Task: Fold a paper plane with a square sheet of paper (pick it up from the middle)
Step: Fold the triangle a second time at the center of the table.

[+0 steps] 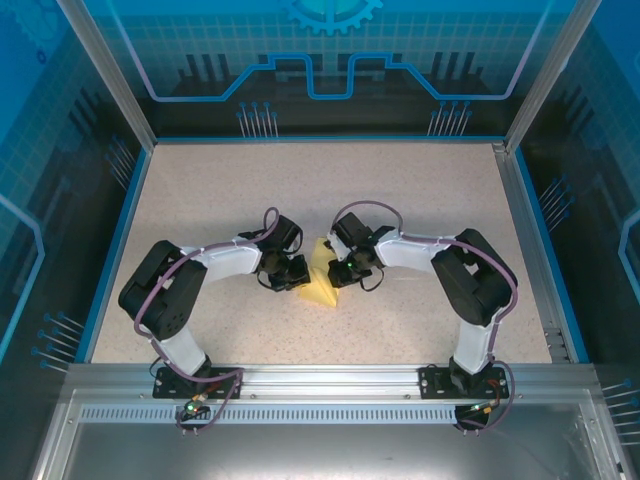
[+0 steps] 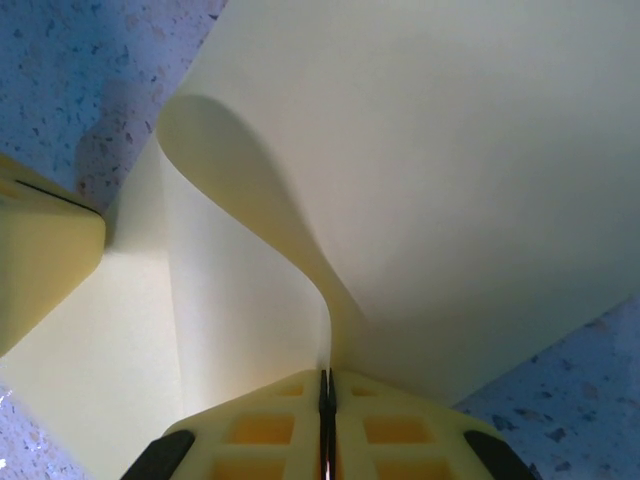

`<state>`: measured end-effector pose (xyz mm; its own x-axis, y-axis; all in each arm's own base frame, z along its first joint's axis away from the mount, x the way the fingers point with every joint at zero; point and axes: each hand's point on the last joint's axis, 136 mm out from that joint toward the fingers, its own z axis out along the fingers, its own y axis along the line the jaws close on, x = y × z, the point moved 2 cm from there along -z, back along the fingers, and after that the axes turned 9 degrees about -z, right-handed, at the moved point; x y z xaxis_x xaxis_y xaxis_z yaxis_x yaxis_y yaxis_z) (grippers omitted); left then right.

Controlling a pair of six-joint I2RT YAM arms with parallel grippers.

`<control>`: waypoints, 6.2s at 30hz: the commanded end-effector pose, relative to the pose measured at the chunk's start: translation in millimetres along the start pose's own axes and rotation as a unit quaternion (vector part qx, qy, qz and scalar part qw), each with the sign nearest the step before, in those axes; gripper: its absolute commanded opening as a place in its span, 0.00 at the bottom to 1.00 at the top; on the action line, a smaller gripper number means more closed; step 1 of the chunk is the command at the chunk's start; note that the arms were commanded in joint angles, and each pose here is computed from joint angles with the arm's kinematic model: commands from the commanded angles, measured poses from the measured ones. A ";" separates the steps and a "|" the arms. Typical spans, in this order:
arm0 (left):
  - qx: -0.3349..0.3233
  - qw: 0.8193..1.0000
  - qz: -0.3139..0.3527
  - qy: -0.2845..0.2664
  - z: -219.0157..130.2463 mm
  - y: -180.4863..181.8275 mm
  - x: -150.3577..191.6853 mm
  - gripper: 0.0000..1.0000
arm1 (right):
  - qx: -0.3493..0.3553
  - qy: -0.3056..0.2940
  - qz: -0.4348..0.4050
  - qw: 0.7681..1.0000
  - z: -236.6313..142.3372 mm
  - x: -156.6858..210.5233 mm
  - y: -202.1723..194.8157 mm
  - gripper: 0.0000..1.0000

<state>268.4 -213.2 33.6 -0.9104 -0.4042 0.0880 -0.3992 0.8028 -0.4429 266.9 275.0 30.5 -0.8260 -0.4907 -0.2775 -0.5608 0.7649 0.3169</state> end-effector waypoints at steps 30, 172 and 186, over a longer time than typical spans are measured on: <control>0.113 0.993 -0.008 0.007 -34.4 -70.2 -4.6 0.14 | -0.007 0.020 0.011 1.000 8.6 15.7 -1.1 0.10; -0.004 1.000 -0.006 0.029 37.5 -5.5 9.4 0.10 | -0.149 0.048 0.192 0.969 5.3 93.8 37.6 0.15; 0.001 1.000 -0.003 0.030 35.8 -7.5 10.1 0.10 | -0.155 -0.037 0.177 0.971 -31.7 55.9 45.5 0.15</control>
<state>286.1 -254.4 28.2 -0.9149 -0.3890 0.1080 -0.3809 0.7432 -0.5501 190.4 267.8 40.1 -0.9729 -0.1925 -0.1283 -0.2288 0.7179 0.6574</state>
